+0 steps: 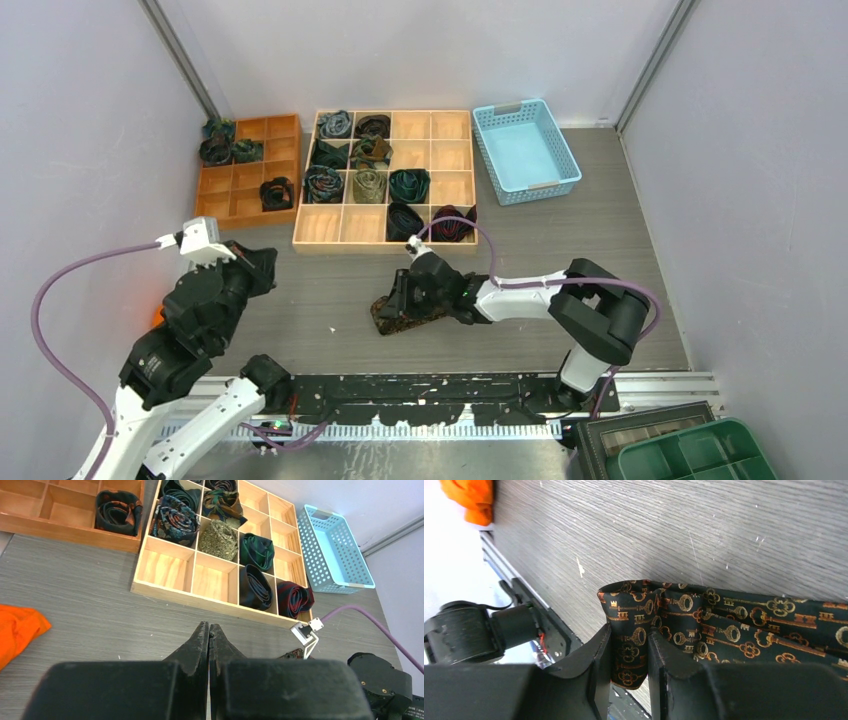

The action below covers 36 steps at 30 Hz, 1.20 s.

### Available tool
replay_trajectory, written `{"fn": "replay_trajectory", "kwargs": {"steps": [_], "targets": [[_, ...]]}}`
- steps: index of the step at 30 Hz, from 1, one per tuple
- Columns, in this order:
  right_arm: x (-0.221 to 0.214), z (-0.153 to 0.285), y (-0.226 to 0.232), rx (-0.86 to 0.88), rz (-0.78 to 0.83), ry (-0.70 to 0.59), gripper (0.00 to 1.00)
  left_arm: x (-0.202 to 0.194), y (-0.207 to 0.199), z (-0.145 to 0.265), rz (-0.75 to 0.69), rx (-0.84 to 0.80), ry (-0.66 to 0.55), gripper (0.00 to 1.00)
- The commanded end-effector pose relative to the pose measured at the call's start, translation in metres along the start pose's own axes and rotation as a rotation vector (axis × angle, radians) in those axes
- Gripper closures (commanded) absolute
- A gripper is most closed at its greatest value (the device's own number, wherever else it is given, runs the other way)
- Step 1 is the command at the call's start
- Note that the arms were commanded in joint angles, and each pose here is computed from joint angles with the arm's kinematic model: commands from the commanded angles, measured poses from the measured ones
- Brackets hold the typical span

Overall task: Roll the ties
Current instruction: Roll the tie at the center of the board.

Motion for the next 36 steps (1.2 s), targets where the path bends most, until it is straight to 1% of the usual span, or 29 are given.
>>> {"fn": "replay_trajectory", "kwargs": {"steps": [1, 8, 15, 22, 23, 26, 29, 31, 36], "targets": [[0.017, 0.018, 0.018, 0.234, -0.050, -0.115, 0.74, 0.008, -0.017, -0.009, 0.024, -0.070, -0.022, 1.00], [0.018, 0.037, -0.004, 0.302, -0.138, -0.160, 0.75, 0.004, -0.032, -0.023, 0.030, -0.107, 0.017, 1.00], [0.002, 0.037, -0.033, 0.279, -0.206, -0.158, 0.75, -0.005, -0.043, -0.037, 0.028, -0.142, 0.070, 1.00], [-0.007, 0.035, -0.055, 0.261, -0.238, -0.162, 0.74, -0.012, -0.047, -0.044, 0.014, -0.157, 0.112, 1.00], [-0.008, 0.034, -0.056, 0.264, -0.238, -0.155, 0.73, -0.013, -0.047, -0.044, 0.011, -0.161, 0.116, 1.00], [-0.007, 0.031, -0.059, 0.240, -0.245, -0.150, 0.58, -0.014, -0.047, -0.044, 0.009, -0.171, 0.118, 1.00], [-0.004, 0.031, -0.059, 0.196, -0.229, -0.141, 0.49, -0.014, -0.047, -0.043, 0.006, -0.173, 0.117, 1.00], [0.000, 0.034, -0.055, 0.179, -0.209, -0.140, 0.46, -0.015, -0.046, -0.043, 0.001, -0.173, 0.117, 1.00], [0.013, 0.050, -0.046, 0.084, -0.127, -0.150, 0.45, -0.016, -0.044, -0.042, -0.001, -0.175, 0.117, 1.00]]}}
Point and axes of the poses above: each gripper's point midway between its finger pads, its own z axis back along the fingers, its own y axis along the line the jaws close on, x = y × z, the point moved 10 cm from there along z, back along the fingers, and after that the axes turned 5 degrees about z, right-handed, at the moved point
